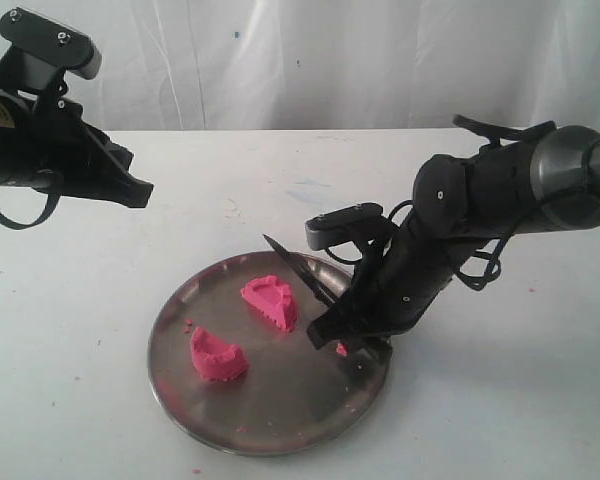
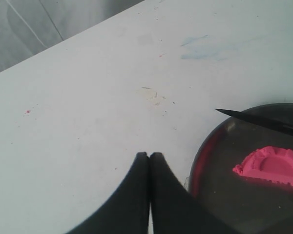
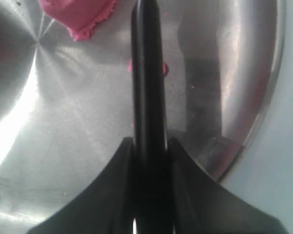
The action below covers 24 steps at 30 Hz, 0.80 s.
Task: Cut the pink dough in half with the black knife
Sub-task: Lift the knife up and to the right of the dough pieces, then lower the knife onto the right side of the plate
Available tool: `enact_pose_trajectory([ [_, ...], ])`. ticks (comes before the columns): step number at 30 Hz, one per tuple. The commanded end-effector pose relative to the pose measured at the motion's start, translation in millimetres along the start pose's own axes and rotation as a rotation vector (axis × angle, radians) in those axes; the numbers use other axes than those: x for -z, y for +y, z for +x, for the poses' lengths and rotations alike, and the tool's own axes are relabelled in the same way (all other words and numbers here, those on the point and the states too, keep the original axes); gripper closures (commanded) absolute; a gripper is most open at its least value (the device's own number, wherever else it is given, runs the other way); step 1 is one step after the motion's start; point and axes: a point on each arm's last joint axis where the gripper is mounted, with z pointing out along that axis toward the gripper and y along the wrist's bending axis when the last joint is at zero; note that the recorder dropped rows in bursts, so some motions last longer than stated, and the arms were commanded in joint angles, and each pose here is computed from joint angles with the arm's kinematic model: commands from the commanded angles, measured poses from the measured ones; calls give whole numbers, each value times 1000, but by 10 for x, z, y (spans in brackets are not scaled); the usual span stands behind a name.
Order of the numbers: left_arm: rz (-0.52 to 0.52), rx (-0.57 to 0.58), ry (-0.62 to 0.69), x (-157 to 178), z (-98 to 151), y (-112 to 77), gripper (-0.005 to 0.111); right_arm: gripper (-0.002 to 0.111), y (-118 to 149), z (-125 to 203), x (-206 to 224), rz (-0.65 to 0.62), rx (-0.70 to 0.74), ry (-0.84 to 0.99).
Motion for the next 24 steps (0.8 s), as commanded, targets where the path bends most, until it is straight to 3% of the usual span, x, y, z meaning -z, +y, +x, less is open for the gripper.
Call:
enact_pose_trajectory([
  [1,-3,11,-8,38,-16,10,107,90,-11,1,-11,-1,7,-6],
  [6,1,19,0,38,-8,7,107,71,-8,13,-44,-11,35,8],
  [11,1,19,0,38,-8,7,107,71,-6,-4,-25,-10,34,-4],
  [16,1,19,0,38,-8,7,107,71,76,-156,489,2,114,-63],
  [18,1,19,0,38,-8,7,107,73,118,-98,611,-18,109,-35],
  [21,1,19,0,38,-8,7,107,90,304,43,594,-162,124,116],
  [24,2,18,5,38,-4,6,107,108,453,122,478,-189,178,162],
])
